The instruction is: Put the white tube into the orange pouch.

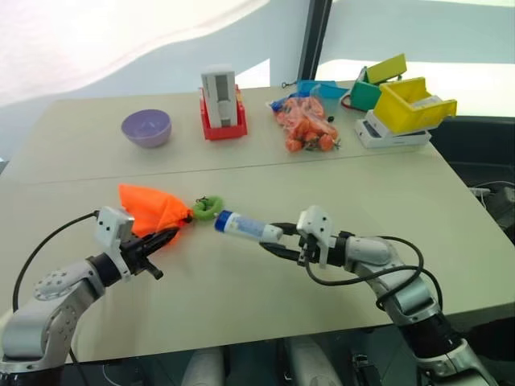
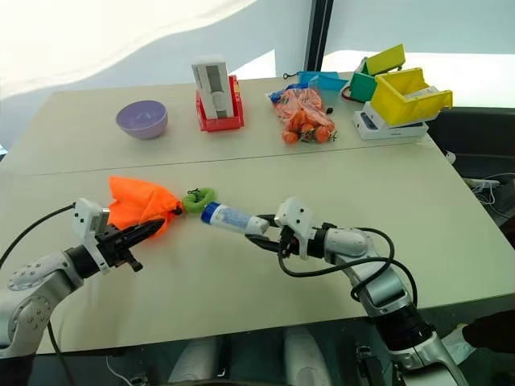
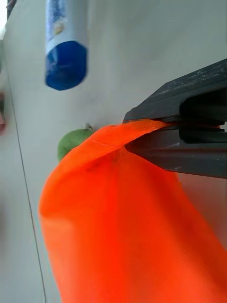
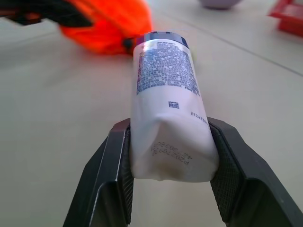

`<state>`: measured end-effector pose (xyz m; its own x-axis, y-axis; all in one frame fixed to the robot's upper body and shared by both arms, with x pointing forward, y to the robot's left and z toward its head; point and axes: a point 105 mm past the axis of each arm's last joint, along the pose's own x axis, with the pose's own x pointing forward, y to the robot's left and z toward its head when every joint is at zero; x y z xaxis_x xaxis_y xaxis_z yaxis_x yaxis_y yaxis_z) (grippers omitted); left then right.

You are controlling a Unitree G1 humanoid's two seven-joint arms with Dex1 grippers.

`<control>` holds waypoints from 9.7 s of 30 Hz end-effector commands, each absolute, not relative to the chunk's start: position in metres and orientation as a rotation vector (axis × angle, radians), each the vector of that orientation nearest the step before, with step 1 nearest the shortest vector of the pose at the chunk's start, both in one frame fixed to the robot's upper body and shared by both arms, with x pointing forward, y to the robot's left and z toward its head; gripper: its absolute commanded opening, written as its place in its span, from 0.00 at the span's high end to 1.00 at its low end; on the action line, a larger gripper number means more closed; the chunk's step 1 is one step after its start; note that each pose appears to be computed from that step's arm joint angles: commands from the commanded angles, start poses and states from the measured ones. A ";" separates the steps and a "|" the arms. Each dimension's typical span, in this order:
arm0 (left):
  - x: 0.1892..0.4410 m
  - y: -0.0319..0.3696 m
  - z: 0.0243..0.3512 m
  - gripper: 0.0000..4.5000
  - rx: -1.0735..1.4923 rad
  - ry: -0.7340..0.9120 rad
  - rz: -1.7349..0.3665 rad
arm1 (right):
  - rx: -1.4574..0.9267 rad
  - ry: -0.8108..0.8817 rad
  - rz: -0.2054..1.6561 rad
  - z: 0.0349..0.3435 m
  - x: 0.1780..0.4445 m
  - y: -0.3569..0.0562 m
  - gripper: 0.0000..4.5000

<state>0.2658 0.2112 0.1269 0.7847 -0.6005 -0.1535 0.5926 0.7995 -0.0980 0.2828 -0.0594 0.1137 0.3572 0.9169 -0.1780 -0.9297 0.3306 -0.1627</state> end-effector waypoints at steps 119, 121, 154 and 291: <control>0.262 0.254 0.137 1.00 -0.385 0.323 -0.684 | -0.227 -0.032 1.466 0.118 0.272 0.031 0.60; 0.260 0.252 0.137 1.00 -0.378 0.320 -0.688 | -0.217 -0.034 1.486 0.120 0.269 0.030 0.60; 0.237 0.209 0.133 1.00 -0.282 0.373 -0.801 | -0.229 -0.034 1.397 0.124 0.289 0.060 0.60; 0.338 0.159 0.134 0.40 0.411 0.328 -1.321 | -0.604 -0.194 1.058 0.156 0.306 -0.024 1.00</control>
